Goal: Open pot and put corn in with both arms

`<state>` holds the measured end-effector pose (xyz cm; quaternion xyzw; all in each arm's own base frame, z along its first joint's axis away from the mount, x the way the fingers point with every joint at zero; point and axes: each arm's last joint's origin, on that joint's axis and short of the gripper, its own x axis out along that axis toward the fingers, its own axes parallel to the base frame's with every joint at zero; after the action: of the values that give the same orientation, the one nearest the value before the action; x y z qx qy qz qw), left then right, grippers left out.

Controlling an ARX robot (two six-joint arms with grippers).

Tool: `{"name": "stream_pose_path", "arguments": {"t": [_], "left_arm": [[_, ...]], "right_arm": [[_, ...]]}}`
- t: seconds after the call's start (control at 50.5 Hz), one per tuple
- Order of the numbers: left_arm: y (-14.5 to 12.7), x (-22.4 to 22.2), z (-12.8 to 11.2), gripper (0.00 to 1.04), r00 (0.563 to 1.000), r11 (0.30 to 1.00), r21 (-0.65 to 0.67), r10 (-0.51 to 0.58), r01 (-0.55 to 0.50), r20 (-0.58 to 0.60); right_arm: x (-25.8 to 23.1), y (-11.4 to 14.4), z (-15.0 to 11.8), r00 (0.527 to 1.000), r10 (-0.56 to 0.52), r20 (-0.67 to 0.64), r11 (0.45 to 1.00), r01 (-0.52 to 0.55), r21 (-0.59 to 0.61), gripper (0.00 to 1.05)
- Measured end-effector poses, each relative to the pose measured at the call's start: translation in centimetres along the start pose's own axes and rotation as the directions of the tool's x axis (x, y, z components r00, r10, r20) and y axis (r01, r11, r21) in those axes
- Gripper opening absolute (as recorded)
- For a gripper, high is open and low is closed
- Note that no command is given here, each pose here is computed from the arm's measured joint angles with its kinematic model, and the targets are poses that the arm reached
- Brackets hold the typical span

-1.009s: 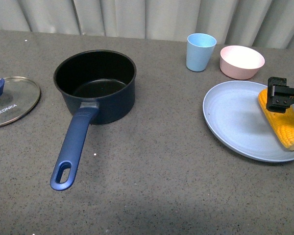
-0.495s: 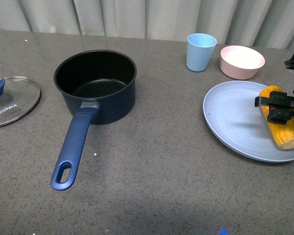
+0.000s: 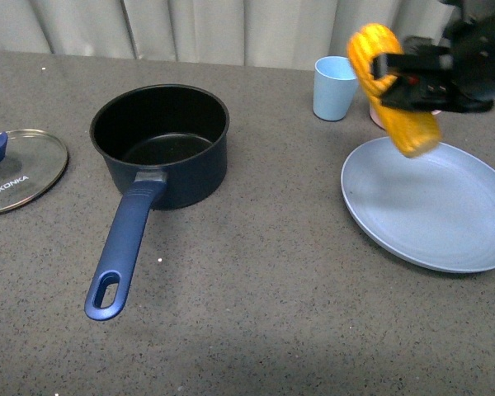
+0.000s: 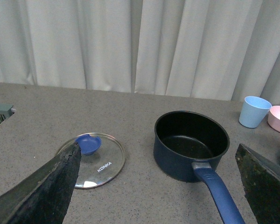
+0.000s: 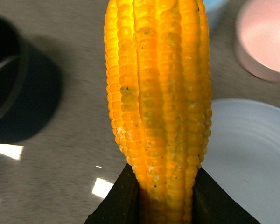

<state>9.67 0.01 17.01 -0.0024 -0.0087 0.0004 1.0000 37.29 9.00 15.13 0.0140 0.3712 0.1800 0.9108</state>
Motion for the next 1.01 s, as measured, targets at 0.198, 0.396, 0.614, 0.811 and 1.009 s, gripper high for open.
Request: {"name": "stream_pose_path", "arguments": {"t": [0.198, 0.396, 0.614, 0.811, 1.009], "left_arm": [[0.0, 0.0, 0.0, 0.98, 1.0, 1.0, 0.0, 0.0, 0.0, 0.0], [0.0, 0.0, 0.0, 0.98, 1.0, 1.0, 0.0, 0.0, 0.0, 0.0], [0.0, 0.0, 0.0, 0.98, 1.0, 1.0, 0.0, 0.0, 0.0, 0.0], [0.0, 0.0, 0.0, 0.98, 1.0, 1.0, 0.0, 0.0, 0.0, 0.0], [0.0, 0.0, 0.0, 0.98, 1.0, 1.0, 0.0, 0.0, 0.0, 0.0]], "right_arm": [[2.8, 7.1, 2.7, 0.974, 0.224, -0.028, 0.972, -0.225, -0.066, 0.19], [6.4, 11.1, 4.5, 0.954, 0.294, -0.065, 0.954, -0.297, -0.045, 0.18], [9.8, 13.4, 6.0, 0.944, 0.317, -0.095, 0.947, -0.321, -0.024, 0.17], [11.3, 14.7, 6.1, 0.938, 0.324, -0.122, 0.944, -0.329, -0.022, 0.17], [12.3, 16.5, 5.5, 0.939, 0.304, -0.158, 0.947, -0.316, -0.054, 0.22]]}}
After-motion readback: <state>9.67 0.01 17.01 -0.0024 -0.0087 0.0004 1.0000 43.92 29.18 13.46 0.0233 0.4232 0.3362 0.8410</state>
